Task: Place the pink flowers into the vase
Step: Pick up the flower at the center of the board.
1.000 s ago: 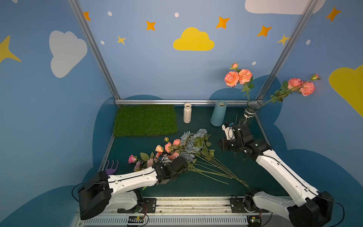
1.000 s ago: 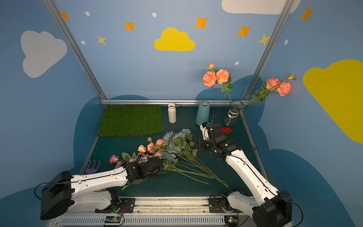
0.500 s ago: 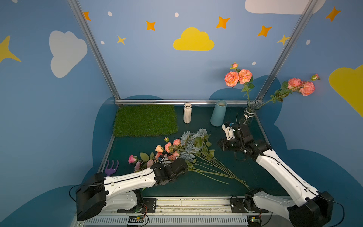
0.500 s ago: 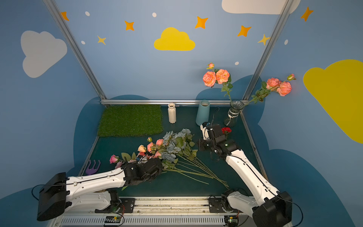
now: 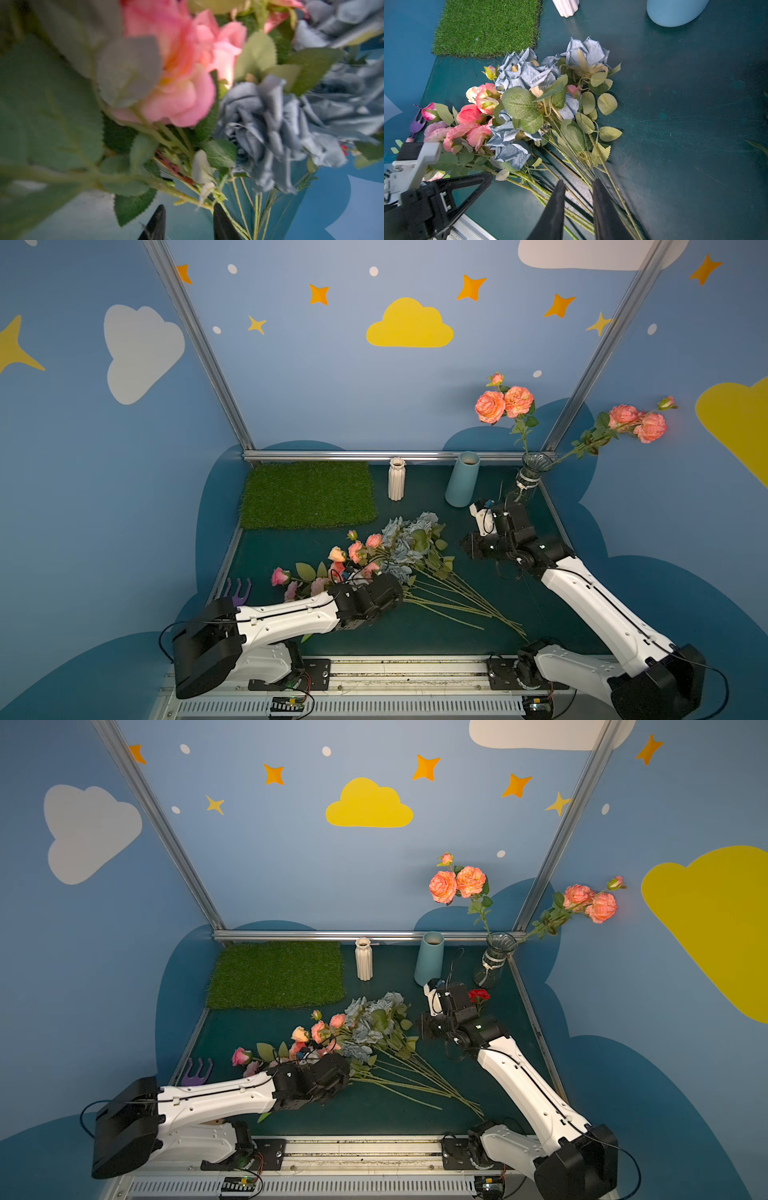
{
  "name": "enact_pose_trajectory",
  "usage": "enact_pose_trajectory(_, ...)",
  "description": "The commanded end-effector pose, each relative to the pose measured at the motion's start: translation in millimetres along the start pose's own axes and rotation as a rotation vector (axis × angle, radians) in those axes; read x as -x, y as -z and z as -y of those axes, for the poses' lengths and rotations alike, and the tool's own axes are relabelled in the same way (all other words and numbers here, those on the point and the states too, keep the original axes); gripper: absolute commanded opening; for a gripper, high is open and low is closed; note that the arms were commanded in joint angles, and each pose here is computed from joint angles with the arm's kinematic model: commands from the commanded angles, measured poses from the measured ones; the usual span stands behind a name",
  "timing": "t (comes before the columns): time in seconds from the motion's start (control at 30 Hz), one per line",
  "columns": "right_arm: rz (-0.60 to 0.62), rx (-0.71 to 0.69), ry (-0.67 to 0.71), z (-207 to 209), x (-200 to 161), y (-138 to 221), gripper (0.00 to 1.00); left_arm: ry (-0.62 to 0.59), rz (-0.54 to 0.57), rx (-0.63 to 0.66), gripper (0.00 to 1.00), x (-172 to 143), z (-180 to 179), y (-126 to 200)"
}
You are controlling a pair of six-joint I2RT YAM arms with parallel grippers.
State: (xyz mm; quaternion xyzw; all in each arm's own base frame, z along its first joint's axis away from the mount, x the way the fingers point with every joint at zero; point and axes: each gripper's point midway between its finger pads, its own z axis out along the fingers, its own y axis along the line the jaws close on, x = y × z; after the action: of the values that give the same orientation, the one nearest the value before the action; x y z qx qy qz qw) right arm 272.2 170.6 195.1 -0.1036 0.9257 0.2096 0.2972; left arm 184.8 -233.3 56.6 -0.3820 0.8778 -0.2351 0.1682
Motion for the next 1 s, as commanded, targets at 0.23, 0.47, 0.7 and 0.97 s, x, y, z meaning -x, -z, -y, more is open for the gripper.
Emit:
enact_pose_trajectory(0.23,0.019,0.014,-0.009,-0.4,0.9,3.0,0.26,0.062,-0.024,-0.032,0.29,-0.4,0.2,-16.6)
enact_pose_trajectory(0.47,0.022,0.019,-0.008,-1.2,1.2,3.1,0.26,0.079,-0.039,-0.045,0.24,-2.7,1.1,-28.6)
enact_pose_trajectory(0.7,0.020,0.018,-0.011,-0.6,0.7,2.9,0.26,0.090,-0.015,-0.046,0.17,3.1,-1.5,-29.2)
enact_pose_trajectory(0.97,0.024,0.017,-0.011,0.0,1.7,3.1,0.26,0.024,0.064,-0.061,0.07,12.9,9.6,-10.7)
